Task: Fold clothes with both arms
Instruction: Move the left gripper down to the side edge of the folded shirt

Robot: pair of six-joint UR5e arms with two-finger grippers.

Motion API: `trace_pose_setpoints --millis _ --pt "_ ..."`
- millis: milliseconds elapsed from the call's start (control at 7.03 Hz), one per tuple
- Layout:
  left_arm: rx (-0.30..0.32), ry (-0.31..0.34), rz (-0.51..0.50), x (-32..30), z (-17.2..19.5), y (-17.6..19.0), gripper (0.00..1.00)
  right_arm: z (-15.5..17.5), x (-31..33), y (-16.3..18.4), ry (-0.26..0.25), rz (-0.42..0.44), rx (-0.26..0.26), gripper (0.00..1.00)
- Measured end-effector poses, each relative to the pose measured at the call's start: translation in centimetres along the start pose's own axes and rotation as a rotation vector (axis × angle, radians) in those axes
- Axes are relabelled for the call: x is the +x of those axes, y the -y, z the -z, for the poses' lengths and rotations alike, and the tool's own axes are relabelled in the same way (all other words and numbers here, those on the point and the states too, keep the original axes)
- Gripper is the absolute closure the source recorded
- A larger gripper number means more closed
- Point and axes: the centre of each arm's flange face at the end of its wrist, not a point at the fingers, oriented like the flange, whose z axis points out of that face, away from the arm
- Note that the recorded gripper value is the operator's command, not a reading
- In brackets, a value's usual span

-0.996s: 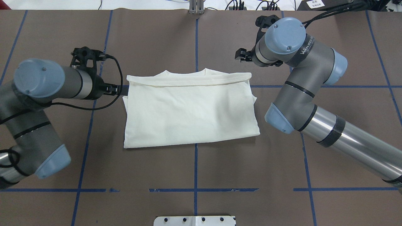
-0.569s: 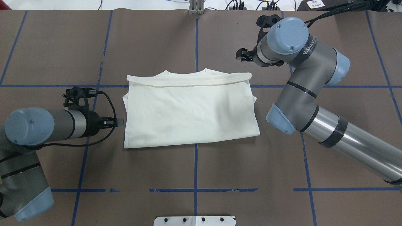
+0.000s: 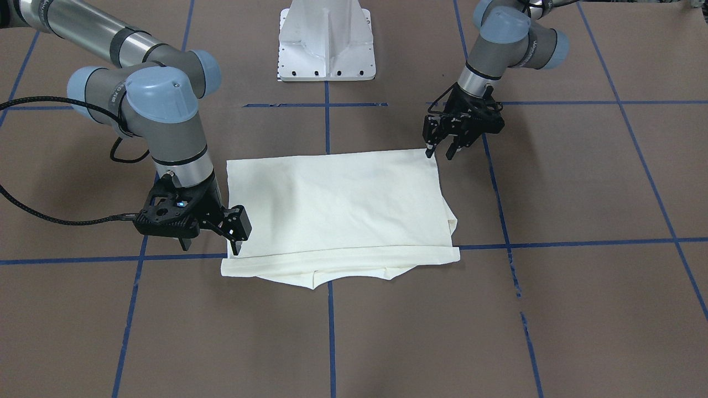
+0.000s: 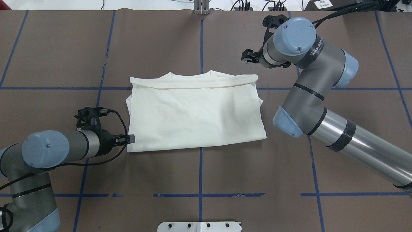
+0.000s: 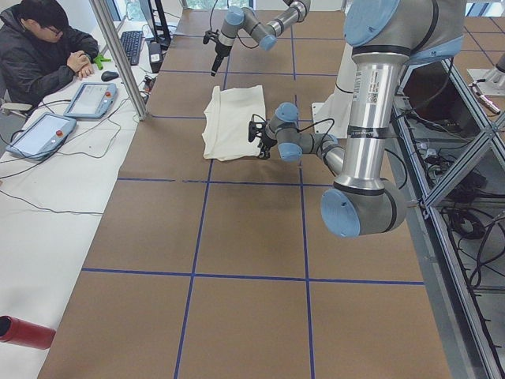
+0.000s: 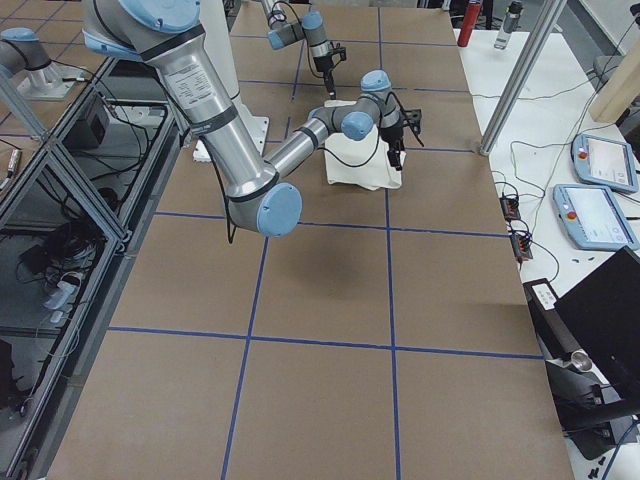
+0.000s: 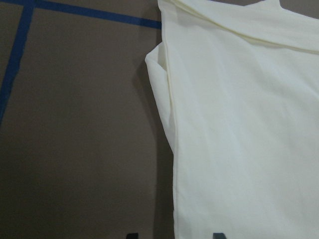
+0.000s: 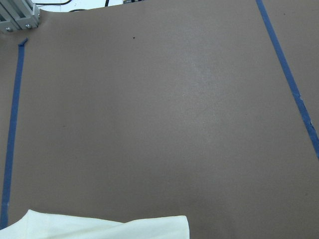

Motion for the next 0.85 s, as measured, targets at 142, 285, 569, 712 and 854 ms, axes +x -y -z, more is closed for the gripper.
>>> trace_pose_setpoints --millis 142,285,569,712,854 --pt "-0.013 -0.007 0.003 0.3 -0.4 -0.9 0.44 0.0 0.0 0.0 0.000 0.000 0.000 0.00" --pt "-0.022 -0.008 0.004 0.4 -0.6 -1.5 0.46 0.0 0.1 0.0 -0.001 0.000 -0.001 0.00" --pt "-0.031 -0.005 0.002 0.4 -0.9 -2.0 0.47 -0.1 0.2 0.0 -0.002 -0.001 0.000 0.00" --pt "-0.032 -0.001 0.001 0.3 -1.0 -2.1 0.48 -0.1 0.2 0.0 -0.003 -0.001 -0.001 0.00" --pt "-0.033 0.001 0.001 0.3 -1.1 -2.1 0.56 -0.1 0.2 0.0 -0.003 -0.001 0.000 0.00"
